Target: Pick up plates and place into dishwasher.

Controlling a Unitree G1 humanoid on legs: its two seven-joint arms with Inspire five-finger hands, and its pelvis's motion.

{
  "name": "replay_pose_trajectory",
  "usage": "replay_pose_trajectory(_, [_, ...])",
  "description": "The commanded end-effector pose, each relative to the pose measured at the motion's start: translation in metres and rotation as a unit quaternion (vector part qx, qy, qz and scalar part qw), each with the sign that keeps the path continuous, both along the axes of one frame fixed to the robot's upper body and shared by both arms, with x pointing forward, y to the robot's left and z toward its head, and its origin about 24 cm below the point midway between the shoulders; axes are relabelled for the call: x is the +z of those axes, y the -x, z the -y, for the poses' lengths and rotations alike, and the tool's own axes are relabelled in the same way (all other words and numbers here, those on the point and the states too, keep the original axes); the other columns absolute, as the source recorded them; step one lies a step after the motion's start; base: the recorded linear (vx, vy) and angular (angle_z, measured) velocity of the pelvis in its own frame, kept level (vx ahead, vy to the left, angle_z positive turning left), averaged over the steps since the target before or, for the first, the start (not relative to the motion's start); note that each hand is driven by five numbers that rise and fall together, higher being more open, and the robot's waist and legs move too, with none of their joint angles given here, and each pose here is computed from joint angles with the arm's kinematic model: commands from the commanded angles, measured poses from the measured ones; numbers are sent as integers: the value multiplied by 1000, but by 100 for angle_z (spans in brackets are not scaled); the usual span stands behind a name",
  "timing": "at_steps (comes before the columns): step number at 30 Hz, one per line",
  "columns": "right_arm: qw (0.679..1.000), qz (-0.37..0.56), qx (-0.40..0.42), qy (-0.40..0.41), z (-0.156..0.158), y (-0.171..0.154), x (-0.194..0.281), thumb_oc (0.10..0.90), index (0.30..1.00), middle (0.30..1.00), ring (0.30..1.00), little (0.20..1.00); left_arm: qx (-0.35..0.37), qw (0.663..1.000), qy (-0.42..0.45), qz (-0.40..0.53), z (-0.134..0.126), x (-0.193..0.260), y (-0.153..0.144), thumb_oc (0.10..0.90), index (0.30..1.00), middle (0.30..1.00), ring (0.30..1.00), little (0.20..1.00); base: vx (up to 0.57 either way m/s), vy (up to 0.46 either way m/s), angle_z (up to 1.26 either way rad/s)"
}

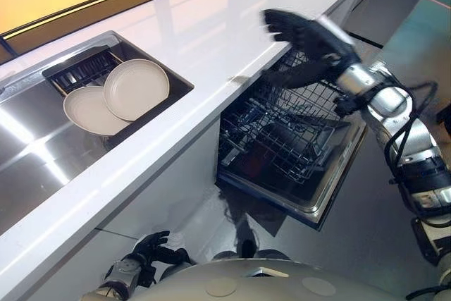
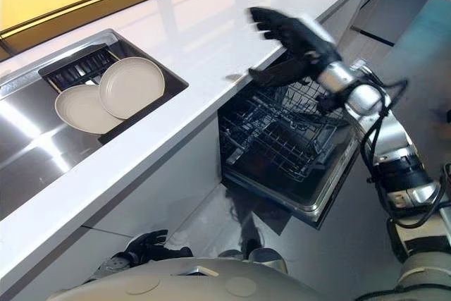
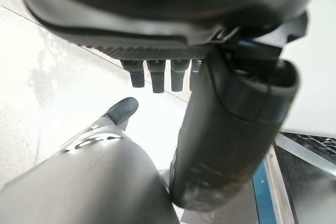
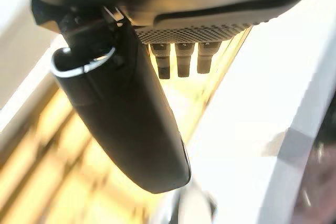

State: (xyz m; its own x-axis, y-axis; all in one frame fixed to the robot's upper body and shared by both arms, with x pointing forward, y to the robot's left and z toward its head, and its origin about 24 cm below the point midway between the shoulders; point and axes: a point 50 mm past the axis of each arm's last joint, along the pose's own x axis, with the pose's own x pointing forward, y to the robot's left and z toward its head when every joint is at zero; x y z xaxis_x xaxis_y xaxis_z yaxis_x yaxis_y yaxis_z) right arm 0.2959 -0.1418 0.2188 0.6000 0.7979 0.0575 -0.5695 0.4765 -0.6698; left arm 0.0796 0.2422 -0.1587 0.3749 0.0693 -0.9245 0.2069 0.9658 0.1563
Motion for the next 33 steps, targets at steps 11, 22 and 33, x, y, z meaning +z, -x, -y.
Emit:
replay_pose_trajectory(11, [987, 107, -51, -111, 14, -9, 49, 800, 900, 900, 900, 900, -24, 999, -36, -9, -24, 6, -1, 800, 900, 900, 900, 900, 9, 7, 9])
replay_pose_trajectory(22, [937, 297, -183, 35, 60, 4, 61, 800, 900, 900, 900, 900, -20, 999, -25, 2, -21, 7, -3, 800, 900, 900, 900, 900, 1, -5, -8])
replay_pose_trajectory(33, [806, 488, -300, 148, 87, 7, 64, 800, 900, 900, 900, 900, -23, 999, -33, -6, -22, 6, 2, 800, 900, 900, 900, 900, 0, -1, -1])
